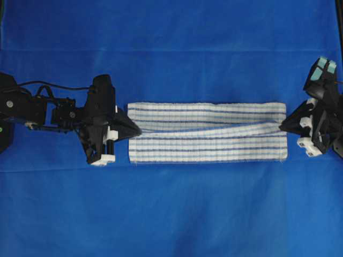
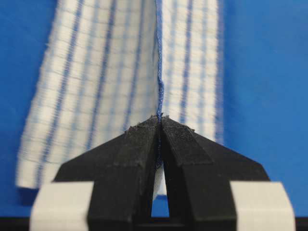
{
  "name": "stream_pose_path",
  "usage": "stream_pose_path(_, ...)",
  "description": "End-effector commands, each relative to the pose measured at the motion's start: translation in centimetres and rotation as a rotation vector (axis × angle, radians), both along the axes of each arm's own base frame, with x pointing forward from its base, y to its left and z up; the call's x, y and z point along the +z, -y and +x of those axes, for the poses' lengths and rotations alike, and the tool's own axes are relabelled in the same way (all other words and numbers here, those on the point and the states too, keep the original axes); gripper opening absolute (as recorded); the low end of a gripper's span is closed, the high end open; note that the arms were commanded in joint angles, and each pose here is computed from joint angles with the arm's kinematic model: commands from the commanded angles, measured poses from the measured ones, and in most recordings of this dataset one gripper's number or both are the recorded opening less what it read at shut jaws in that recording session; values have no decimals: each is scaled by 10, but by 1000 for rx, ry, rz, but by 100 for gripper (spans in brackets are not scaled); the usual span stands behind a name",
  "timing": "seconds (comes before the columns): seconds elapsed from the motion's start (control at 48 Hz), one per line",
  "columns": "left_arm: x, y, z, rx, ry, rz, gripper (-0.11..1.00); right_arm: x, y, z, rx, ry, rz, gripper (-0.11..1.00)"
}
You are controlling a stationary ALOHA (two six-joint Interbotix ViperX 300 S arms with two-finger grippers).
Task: Fold the blue towel.
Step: 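Pull both top corners down toward the bottom edge, folding the towel in half, then release the corners and lift both grippers off the folded towel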
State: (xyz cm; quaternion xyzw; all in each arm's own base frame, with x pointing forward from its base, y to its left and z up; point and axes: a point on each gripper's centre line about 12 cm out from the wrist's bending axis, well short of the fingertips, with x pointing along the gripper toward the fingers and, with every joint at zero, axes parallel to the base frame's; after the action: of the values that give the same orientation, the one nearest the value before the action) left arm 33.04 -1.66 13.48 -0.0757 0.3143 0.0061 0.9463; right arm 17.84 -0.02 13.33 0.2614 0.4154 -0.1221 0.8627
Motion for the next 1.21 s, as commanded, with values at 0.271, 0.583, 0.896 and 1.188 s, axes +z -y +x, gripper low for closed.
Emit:
stream_pose_path(0.271,-10,12,8,-29,-20,-5,1,-10,-8,5,30,-62,10,5)
stream_pose_path(0.583,-13,12,7,-30,-32,-3,25,-7,-13,9,57,-28,10,16)
stream_pose_path(0.896,-2,-19,10,39,2,26,73,-2,3,9,31,-24,-51,60)
stream_pose_path(1.188,-4,-50,10,77,-42,89,71,-4,43,1,-108,-67,-130,60)
